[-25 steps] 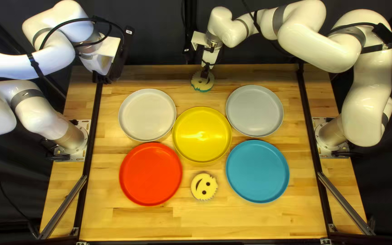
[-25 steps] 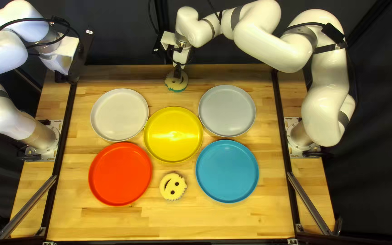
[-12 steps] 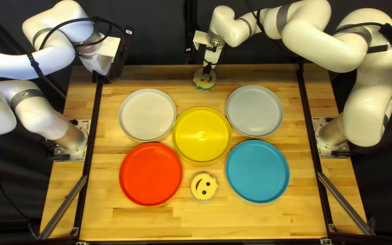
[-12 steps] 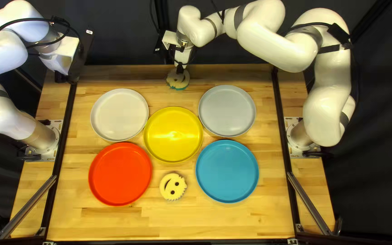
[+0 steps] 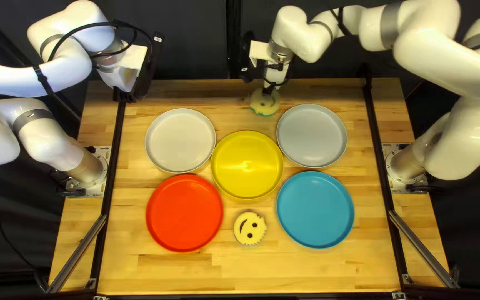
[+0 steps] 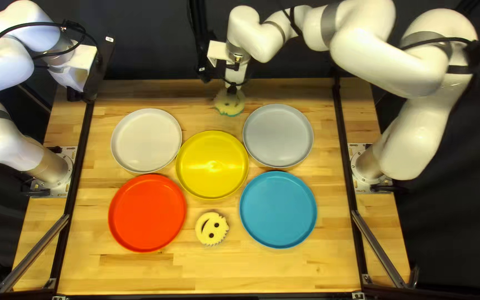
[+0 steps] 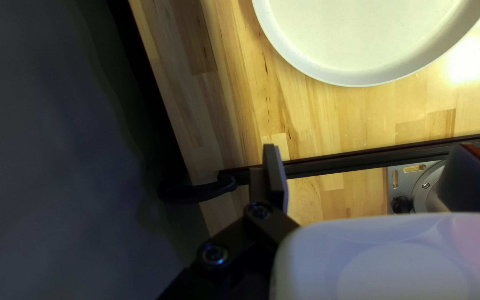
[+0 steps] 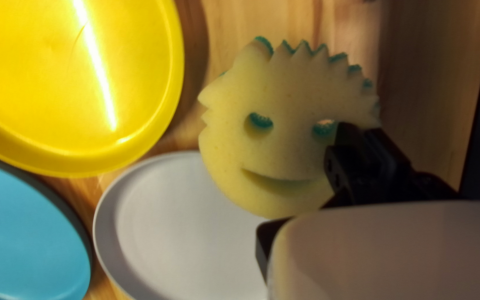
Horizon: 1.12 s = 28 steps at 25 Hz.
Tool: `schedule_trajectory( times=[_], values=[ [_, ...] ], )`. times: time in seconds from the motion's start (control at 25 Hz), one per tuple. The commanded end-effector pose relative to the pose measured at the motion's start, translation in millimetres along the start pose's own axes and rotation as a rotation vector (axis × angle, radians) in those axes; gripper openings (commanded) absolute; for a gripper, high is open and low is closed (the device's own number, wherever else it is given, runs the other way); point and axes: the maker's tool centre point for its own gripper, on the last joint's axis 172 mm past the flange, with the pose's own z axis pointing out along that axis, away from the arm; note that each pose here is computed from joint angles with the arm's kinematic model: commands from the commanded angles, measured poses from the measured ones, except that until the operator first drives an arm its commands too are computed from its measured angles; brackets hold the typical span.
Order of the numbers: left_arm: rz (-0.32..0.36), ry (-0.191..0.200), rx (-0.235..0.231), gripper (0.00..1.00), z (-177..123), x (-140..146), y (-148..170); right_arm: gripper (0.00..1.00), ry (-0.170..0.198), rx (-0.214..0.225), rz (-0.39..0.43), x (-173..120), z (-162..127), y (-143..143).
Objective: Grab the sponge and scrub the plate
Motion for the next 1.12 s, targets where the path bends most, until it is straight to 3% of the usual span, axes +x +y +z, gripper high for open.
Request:
schedule_trajectory(
  times=[0.04,0.2,0.72,1.12],
  values=[
    [0.0,0.0,0.0,1.0,0.0,0.0,0.0,0.0,-0.026,-0.043,0.003,-24.6,11.7,-14.9],
    [0.0,0.0,0.0,1.0,0.0,0.0,0.0,0.0,-0.044,-0.046,-0.004,-45.9,9.7,-18.3],
    [0.0,0.0,0.0,1.0,0.0,0.0,0.0,0.0,-0.043,-0.055,-0.009,-48.7,12.8,-19.6],
    [0.0,0.0,0.0,1.0,0.0,0.0,0.0,0.0,-0.046,-0.09,-0.023,-75.7,29.7,-47.5]
  ],
)
